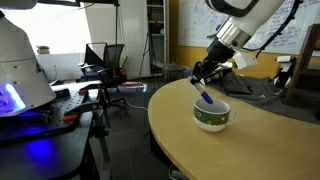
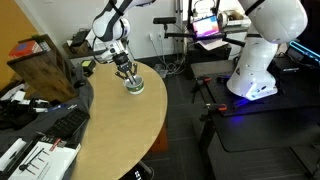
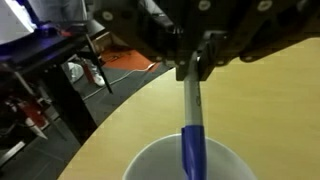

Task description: Put the marker in the mug

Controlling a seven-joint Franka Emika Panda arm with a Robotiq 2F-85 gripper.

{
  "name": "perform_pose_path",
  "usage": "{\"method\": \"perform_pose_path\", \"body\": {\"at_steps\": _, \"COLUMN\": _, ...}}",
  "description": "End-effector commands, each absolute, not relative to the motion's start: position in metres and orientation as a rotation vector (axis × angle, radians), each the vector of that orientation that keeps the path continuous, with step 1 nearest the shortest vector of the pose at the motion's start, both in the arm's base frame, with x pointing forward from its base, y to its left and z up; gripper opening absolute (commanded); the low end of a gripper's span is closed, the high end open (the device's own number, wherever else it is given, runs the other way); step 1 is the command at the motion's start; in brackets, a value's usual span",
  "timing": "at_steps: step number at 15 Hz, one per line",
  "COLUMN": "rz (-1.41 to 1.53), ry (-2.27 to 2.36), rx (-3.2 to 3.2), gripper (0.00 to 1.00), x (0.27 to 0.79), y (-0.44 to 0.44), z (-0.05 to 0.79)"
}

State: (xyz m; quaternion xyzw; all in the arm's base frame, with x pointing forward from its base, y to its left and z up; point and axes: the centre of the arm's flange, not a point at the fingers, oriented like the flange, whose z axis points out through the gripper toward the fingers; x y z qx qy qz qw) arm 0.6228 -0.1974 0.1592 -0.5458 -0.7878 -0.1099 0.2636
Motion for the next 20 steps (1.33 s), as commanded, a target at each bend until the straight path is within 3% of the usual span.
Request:
{"method": "perform_pose_path", "body": {"at_steps": 1, "rz": -0.36, "ry": -2.088, "rx": -1.498, "gripper": 0.05, "x": 0.638, "y": -0.213, "z": 0.143}}
{"method": "perform_pose_path", "body": {"at_steps": 9, "rz": -0.366, "ry": -2.061, "rx": -1.522, "gripper": 0.05, "x": 0.634, "y": -0.224, "z": 0.119}}
{"method": "perform_pose_path", "body": {"at_steps": 10, "rz": -0.367, "ry": -2.061, "rx": -1.52, "gripper": 0.44, "x": 0.633, "y": -0.224, "z": 0.119}}
{"method": "perform_pose_path", "body": {"at_steps": 12, "rz": -0.363, "ry": -2.063, "rx": -1.512, "gripper": 0.52, "x": 0.631, "y": -0.222, "z": 0.122}}
{"method": "perform_pose_path", "body": {"at_steps": 18, "rz": -0.342, "ry": -2.068, "rx": -1.501, "gripper": 0.97, "x": 0.616, "y": -0.198, "z": 0.155}}
{"method": "perform_pose_path", "body": {"at_steps": 20, "rz": -0.348, "ry": -2.073, "rx": -1.474, "gripper": 1.0, "x": 0.609, "y": -0.188, "z": 0.172}}
